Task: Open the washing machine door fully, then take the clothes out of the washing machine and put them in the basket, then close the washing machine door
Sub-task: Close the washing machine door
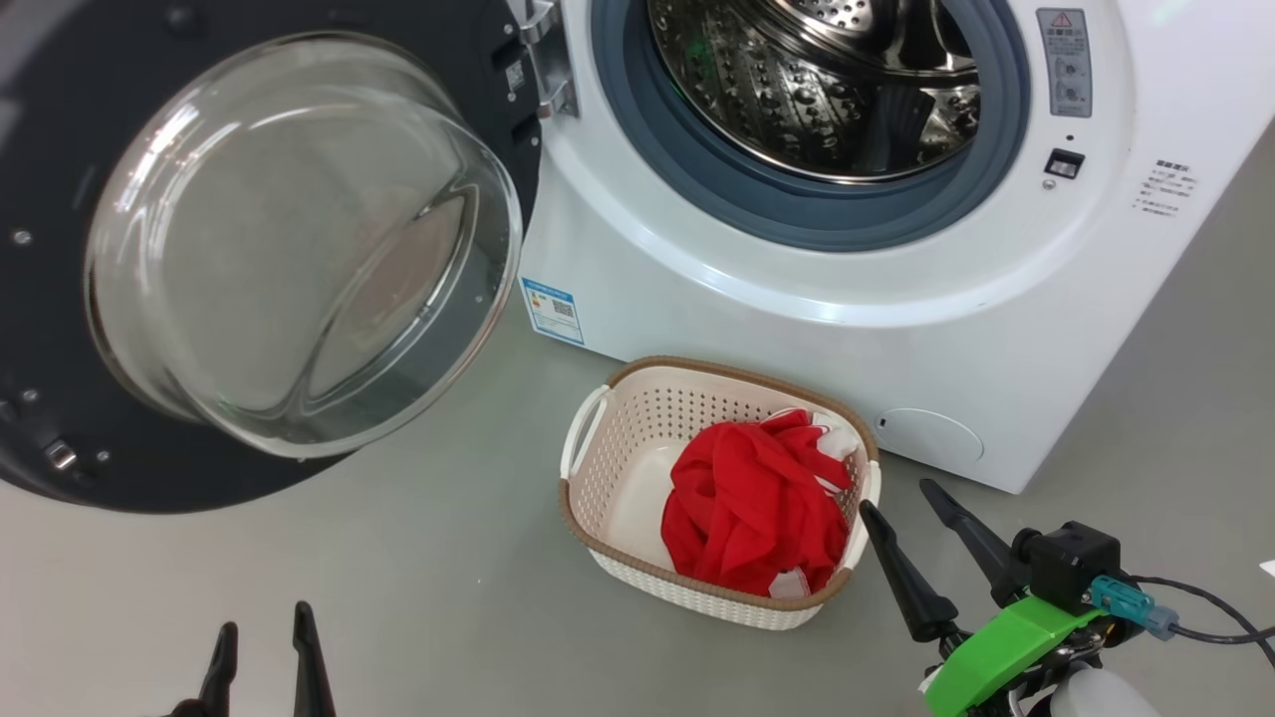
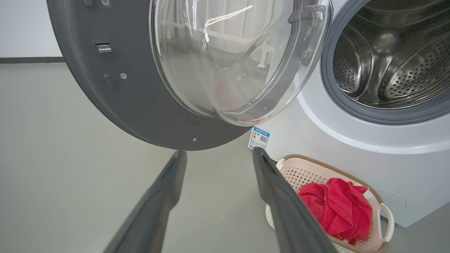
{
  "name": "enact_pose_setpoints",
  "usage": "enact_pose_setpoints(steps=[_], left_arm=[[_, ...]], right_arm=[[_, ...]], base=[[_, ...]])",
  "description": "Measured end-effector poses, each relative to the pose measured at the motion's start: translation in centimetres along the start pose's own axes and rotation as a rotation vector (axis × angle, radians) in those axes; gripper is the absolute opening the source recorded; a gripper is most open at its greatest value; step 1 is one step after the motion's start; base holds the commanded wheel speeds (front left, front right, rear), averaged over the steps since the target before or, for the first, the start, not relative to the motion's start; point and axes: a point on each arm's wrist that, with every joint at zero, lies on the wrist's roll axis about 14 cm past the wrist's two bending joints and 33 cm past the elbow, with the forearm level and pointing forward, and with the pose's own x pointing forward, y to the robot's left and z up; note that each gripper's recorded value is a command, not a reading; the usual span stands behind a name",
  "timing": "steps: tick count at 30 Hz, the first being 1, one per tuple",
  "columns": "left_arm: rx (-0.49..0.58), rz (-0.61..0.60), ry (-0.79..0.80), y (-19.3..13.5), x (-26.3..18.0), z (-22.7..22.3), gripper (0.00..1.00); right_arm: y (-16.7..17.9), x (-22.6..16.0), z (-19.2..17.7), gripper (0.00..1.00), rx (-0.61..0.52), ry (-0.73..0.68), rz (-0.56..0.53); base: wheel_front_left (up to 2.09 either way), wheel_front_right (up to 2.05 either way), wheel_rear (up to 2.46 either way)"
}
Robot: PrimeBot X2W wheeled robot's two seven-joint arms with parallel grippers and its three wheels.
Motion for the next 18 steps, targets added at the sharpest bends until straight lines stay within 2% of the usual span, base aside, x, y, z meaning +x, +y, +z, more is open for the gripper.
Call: enact_pose_setpoints(steps=[10, 11, 12, 13, 14, 16, 17, 18], left_arm=[[-0.028, 0.023, -0.033, 0.7, -0.2, 1.0, 1.0], [-0.041, 0.026, -0.043, 0.7, -0.1, 1.4, 0.87], [-0.051, 0.028, -0.057, 0.8, 0.0, 1.8, 0.65], [-0.057, 0.026, -0.073, 0.8, 0.1, 2.3, 0.48], [-0.061, 0.02, -0.093, 0.8, 0.3, 3.0, 0.36], [-0.069, 0.003, -0.146, 0.6, 0.7, 4.7, 0.06], [-0.072, -0.005, -0.18, 0.6, 1.0, 5.8, 0.0], [-0.073, -0.012, -0.215, 0.5, 1.3, 7.0, 0.0]], right_arm=[[0.6, 0.4, 0.0, 1.0, 0.003, 0.001, 0.018], [0.6, 0.4, 0.0, 1.0, 0.003, 0.001, 0.018], [0.6, 0.4, 0.0, 1.0, 0.004, 0.0, 0.017], [0.6, 0.4, 0.0, 1.0, 0.004, 0.0, 0.017], [0.6, 0.4, 0.0, 1.0, 0.005, 0.0, 0.017], [0.5, 0.4, 0.0, 1.0, 0.006, 0.0, 0.014], [0.4, 0.4, 0.0, 1.0, 0.007, -0.002, 0.012], [0.4, 0.4, 0.1, 1.0, 0.008, -0.004, 0.011]], base=[[0.0, 0.0, 0.0], [0.0, 0.0, 0.0], [0.0, 0.0, 0.0], [0.0, 0.0, 0.0], [0.0, 0.0, 0.0], [0.0, 0.0, 0.0], [0.0, 0.0, 0.0], [0.0, 0.0, 0.0]])
